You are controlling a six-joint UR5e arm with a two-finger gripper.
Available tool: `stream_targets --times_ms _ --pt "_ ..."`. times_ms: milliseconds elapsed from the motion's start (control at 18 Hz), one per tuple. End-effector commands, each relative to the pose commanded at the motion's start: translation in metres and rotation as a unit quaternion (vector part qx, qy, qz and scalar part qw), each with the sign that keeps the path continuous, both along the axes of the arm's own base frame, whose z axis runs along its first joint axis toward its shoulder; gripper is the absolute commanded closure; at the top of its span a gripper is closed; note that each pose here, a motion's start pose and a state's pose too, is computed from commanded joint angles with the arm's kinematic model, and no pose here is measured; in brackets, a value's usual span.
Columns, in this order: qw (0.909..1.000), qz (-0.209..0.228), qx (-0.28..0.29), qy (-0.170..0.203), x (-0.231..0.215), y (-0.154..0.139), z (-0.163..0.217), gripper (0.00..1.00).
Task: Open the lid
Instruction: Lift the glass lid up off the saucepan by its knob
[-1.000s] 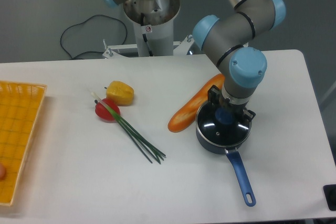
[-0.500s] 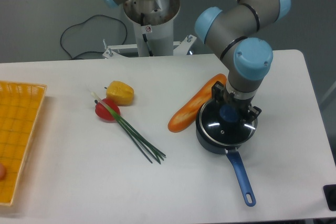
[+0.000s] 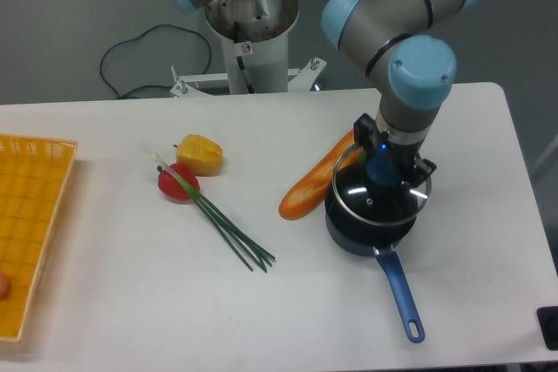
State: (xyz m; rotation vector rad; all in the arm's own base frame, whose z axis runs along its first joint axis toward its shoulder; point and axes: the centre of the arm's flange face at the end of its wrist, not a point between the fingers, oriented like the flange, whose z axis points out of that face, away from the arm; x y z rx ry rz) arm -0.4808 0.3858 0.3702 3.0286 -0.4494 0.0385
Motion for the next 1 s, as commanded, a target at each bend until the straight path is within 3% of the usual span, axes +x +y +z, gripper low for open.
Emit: stream_targets --times_ms 1000 --pt "0.9997 0.009 0.020 -0.008 -0.0020 -0.0046 0.0030 0.48"
